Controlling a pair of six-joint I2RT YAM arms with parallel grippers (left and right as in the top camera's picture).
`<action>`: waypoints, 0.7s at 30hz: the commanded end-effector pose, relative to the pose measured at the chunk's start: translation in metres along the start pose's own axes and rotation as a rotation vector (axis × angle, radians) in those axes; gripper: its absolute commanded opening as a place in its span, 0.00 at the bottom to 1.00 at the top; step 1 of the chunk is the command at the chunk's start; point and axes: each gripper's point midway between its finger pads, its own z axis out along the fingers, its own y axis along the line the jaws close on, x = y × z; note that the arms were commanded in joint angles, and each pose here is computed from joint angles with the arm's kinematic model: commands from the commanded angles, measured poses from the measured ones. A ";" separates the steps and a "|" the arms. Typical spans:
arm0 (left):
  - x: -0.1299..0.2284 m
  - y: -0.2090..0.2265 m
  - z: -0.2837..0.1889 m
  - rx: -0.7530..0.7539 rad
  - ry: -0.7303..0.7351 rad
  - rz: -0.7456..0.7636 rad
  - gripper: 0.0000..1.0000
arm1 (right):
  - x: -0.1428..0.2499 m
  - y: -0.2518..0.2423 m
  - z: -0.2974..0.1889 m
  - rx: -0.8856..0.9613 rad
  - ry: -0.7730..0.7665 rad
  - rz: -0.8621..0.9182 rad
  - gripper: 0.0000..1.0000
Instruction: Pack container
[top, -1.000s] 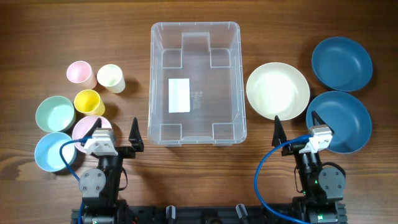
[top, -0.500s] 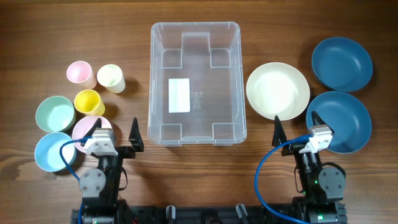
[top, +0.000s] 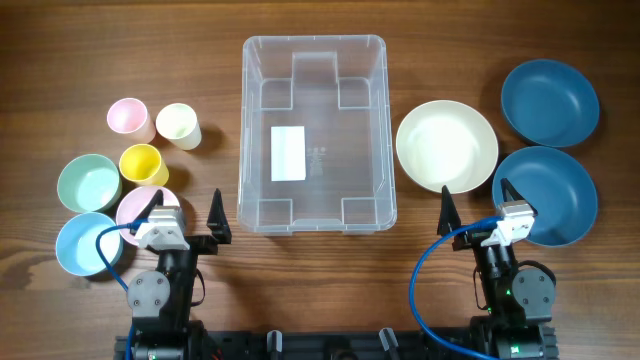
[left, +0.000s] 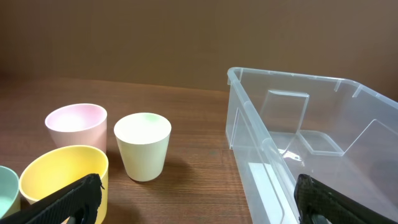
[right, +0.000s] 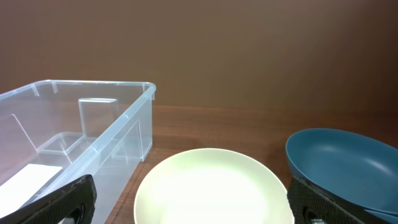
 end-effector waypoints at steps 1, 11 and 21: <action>0.003 0.002 0.000 -0.009 0.002 0.019 1.00 | -0.001 -0.004 0.000 0.019 -0.005 0.024 1.00; 0.001 0.003 0.002 -0.021 0.045 -0.138 1.00 | 0.022 -0.005 0.010 0.038 0.157 0.213 1.00; -0.088 -0.006 0.036 -0.080 0.361 -0.150 1.00 | -0.047 0.006 0.073 -0.034 0.535 0.176 1.00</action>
